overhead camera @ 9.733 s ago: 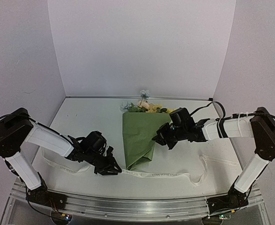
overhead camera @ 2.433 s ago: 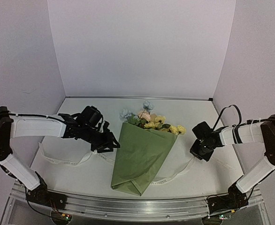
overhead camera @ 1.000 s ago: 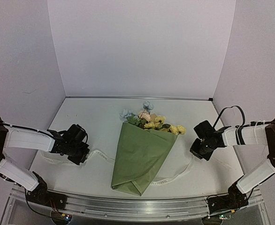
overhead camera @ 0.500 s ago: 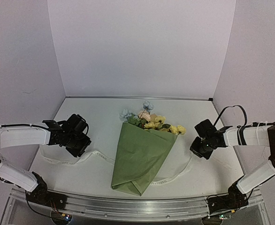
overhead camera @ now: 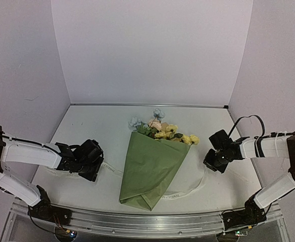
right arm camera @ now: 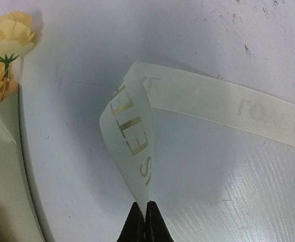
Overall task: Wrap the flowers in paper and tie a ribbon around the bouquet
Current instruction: Adjust the ribbon at the center of the board.
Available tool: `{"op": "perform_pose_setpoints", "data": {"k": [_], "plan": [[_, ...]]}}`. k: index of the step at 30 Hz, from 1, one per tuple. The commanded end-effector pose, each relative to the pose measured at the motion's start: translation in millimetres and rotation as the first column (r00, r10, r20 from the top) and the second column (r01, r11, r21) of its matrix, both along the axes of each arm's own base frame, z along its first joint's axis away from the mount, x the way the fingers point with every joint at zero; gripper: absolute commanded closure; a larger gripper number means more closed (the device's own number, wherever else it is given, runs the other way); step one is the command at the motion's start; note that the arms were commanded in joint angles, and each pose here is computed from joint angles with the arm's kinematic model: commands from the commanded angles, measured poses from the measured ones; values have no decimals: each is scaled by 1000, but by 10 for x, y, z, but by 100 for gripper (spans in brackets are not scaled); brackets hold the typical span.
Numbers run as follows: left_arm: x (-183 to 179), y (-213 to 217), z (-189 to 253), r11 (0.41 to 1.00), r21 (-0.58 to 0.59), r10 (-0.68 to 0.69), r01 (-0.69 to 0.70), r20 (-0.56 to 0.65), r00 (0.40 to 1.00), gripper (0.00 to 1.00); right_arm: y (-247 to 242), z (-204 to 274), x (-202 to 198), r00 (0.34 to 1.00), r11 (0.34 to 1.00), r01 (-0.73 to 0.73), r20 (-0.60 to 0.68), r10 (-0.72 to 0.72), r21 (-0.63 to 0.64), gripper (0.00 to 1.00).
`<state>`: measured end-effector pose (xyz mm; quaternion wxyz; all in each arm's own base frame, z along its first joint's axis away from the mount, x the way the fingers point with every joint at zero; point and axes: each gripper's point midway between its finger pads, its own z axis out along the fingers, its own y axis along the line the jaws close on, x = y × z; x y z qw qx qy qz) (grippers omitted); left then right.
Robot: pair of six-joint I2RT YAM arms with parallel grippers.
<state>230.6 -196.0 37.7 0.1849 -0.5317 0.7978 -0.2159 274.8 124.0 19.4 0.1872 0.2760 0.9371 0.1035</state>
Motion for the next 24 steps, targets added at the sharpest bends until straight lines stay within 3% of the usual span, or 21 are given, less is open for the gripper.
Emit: {"op": "perform_pose_setpoints", "data": {"k": [1,16,24], "plan": [[109,104,-44,980,-66,191,-189,41,981,38,-19,90,37,999,1000,4,42,-4,5,100],[291,434,-155,966,-48,257,-254,54,965,48,9,95,97,999,1000,13,42,-13,8,100],[399,510,-180,975,-24,221,-219,67,973,74,5,69,103,999,1000,23,34,-23,4,100]]}}
